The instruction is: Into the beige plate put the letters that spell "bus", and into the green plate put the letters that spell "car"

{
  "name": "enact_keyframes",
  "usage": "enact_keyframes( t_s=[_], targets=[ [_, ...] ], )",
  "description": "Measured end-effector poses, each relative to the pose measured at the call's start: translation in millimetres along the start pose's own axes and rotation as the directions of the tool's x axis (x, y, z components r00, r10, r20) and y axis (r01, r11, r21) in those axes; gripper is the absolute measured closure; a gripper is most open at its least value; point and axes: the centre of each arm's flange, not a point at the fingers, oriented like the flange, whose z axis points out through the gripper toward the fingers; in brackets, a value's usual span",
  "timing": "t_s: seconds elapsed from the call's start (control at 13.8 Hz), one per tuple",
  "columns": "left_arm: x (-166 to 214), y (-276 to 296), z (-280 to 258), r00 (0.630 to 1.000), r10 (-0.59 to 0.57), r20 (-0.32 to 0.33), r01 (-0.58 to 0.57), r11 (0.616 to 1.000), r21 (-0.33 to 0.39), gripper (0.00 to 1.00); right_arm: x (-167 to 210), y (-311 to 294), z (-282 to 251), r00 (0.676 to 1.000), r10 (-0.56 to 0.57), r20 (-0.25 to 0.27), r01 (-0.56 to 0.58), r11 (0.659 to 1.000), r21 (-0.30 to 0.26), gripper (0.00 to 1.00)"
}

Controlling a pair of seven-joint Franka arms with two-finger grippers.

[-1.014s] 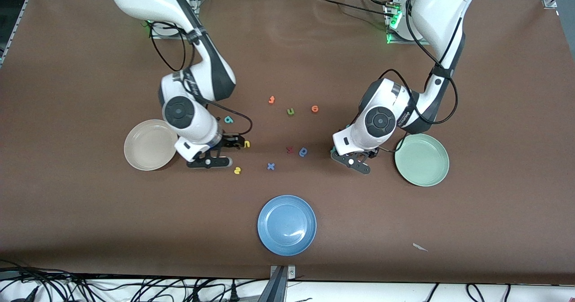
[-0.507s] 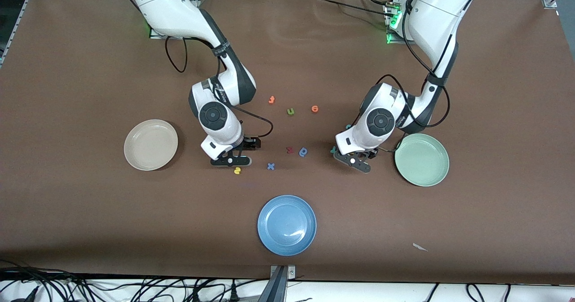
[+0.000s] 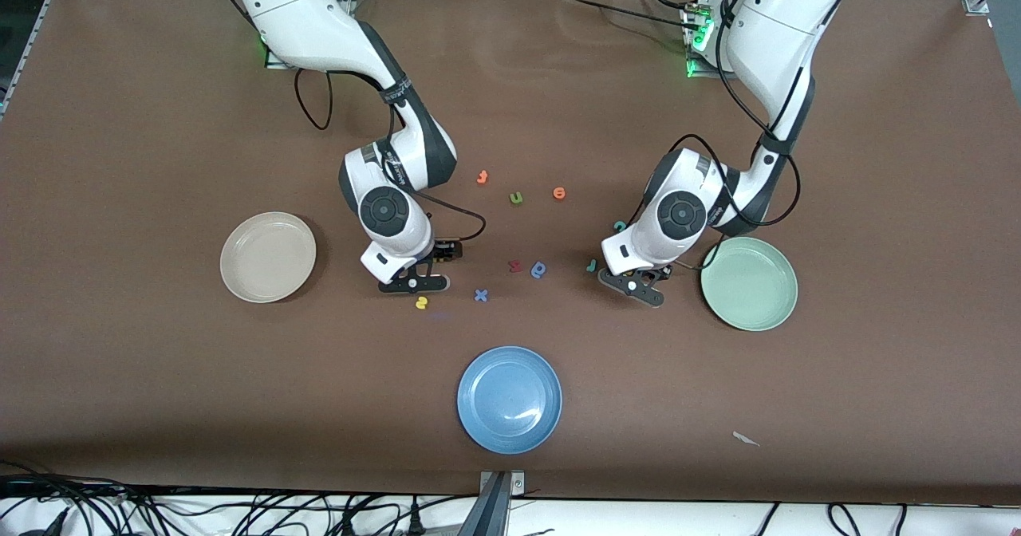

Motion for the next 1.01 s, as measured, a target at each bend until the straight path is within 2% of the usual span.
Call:
enact_keyframes(
  t_s=[0.22, 0.43, 0.51, 0.72, 0.8, 1.01],
  targets=[
    [1, -1, -3, 1.000, -0.002, 0.001, 0.002, 1.000, 0.001, 0.70, -3, -3, 2, 1.000, 0.004, 0.015, -0.004, 1.000, 0.009, 0.06],
    [3, -25, -36, 1.000, 0.010, 0.008, -0.010, 1.000, 0.005, 0.70, -3, -3, 5, 1.000, 0.007, 0.020, -0.007, 1.000, 0.009, 0.06],
    [1, -48, -52, 0.999, 0.031, 0.008, -0.031, 0.999, 0.006, 0.70, -3, -2, 8, 1.000, 0.008, 0.023, -0.008, 1.000, 0.007, 0.10],
    [-18, -154, -74, 0.997, 0.077, 0.005, -0.077, 0.997, 0.000, 0.70, -3, -1, 15, 0.999, 0.009, 0.031, -0.009, 1.000, 0.003, 0.13],
    [-28, -185, -72, 0.997, 0.073, 0.009, -0.073, 0.997, -0.005, 0.70, -3, -2, 16, 0.999, 0.011, 0.033, -0.011, 1.000, 0.005, 0.18],
    [-47, -228, -53, 0.997, 0.064, 0.036, -0.064, 0.998, -0.018, 0.70, -3, -4, 14, 0.999, 0.025, 0.038, -0.026, 0.999, 0.025, 0.22]
  ],
)
